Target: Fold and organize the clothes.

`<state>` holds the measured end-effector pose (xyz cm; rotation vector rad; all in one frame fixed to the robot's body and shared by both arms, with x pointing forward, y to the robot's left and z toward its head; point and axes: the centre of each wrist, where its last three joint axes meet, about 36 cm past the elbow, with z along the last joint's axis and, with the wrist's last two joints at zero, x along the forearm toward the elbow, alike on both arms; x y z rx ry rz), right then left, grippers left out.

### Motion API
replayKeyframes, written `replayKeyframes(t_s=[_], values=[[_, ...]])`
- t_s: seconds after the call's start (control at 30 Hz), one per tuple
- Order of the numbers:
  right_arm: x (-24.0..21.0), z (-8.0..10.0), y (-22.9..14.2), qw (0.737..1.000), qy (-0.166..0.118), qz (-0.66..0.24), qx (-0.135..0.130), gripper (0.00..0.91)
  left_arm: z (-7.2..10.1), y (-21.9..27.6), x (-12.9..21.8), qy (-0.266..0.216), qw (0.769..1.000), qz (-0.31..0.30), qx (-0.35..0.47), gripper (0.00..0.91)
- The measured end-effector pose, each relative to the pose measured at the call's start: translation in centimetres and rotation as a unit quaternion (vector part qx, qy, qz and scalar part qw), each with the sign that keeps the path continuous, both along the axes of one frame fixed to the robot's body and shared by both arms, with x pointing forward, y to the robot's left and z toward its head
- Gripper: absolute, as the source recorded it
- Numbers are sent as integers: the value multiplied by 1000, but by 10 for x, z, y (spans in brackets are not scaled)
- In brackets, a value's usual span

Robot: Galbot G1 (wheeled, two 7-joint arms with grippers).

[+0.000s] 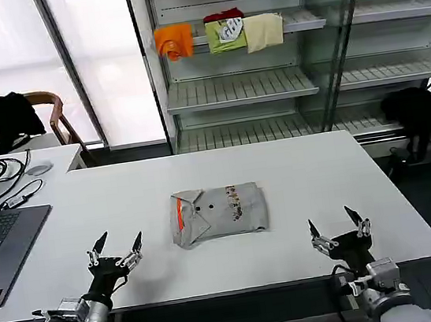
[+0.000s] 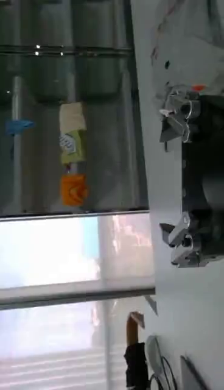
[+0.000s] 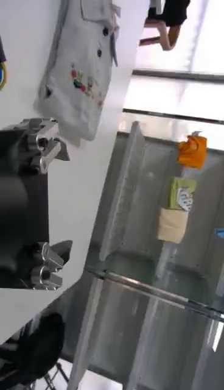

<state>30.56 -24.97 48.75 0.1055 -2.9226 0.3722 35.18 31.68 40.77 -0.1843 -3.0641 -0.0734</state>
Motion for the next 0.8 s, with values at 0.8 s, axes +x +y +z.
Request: replayKeyframes(t_s=[0.8], values=[[-8, -19, -5, 1000, 11, -5, 23, 907, -7, 2, -7, -10, 1000, 12, -1, 907]])
